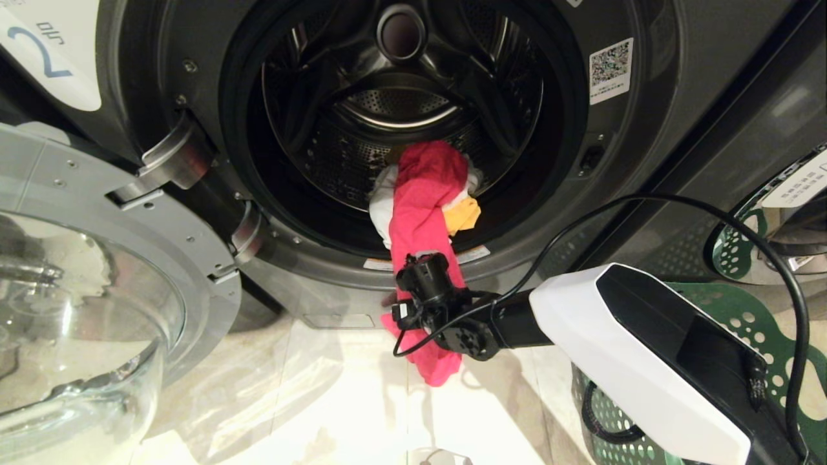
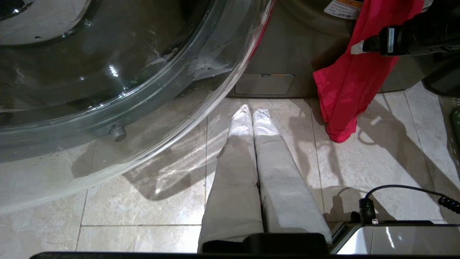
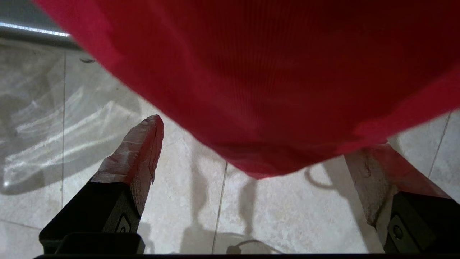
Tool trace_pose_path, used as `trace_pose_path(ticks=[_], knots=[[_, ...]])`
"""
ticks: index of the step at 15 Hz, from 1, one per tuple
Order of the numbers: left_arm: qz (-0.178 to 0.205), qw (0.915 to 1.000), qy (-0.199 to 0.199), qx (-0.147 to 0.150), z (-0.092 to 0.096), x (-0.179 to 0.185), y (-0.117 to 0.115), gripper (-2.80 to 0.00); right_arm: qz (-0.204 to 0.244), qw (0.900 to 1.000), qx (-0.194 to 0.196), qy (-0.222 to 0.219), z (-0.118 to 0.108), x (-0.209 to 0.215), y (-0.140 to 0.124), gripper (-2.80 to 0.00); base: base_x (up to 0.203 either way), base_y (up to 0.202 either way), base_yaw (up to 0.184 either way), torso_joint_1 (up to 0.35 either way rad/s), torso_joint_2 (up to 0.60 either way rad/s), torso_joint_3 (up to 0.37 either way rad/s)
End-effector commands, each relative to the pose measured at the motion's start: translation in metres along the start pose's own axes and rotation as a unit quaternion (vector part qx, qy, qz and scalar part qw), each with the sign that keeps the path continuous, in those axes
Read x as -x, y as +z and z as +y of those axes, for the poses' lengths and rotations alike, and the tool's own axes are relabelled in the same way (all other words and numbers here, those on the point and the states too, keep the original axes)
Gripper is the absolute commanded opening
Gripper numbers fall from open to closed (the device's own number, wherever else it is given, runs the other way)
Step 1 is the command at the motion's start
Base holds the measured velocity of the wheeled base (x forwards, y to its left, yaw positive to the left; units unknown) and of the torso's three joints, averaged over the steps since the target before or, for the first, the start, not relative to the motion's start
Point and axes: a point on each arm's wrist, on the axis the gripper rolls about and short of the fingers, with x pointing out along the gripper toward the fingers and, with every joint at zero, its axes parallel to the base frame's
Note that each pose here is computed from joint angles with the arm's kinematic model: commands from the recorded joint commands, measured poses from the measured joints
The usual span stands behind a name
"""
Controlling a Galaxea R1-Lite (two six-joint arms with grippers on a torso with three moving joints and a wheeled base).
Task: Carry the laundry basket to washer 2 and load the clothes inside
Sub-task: Place the clothes into the washing machine
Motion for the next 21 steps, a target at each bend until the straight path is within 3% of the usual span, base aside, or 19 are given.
trace_pose_path(ticks=[1, 7, 8, 21], knots=[[-0.001, 1.0000, 0.000, 0.000, 0.000, 0.000, 0.000, -2.80, -0.007, 1.000, 0.005, -0.003, 0.000, -0.016, -0.005, 0.00, 0.000, 0.000, 0.000, 0.000, 0.00, 0.000], [-0.001, 1.0000, 0.000, 0.000, 0.000, 0.000, 0.000, -2.80, -0.022, 1.000, 0.016, -0.008, -0.007, -0.028, -0.001, 0.00, 0.000, 0.000, 0.000, 0.000, 0.00, 0.000], [-0.001, 1.0000, 0.000, 0.000, 0.000, 0.000, 0.000, -2.80, -0.022, 1.000, 0.015, -0.010, -0.008, -0.028, 0.000, -2.80, 0.000, 0.000, 0.000, 0.000, 0.00, 0.000], [-0.001, 1.0000, 0.000, 0.000, 0.000, 0.000, 0.000, -2.80, -0.043, 0.999, 0.010, -0.003, -0.006, -0.008, 0.024, -2.80, 0.000, 0.000, 0.000, 0.000, 0.00, 0.000]])
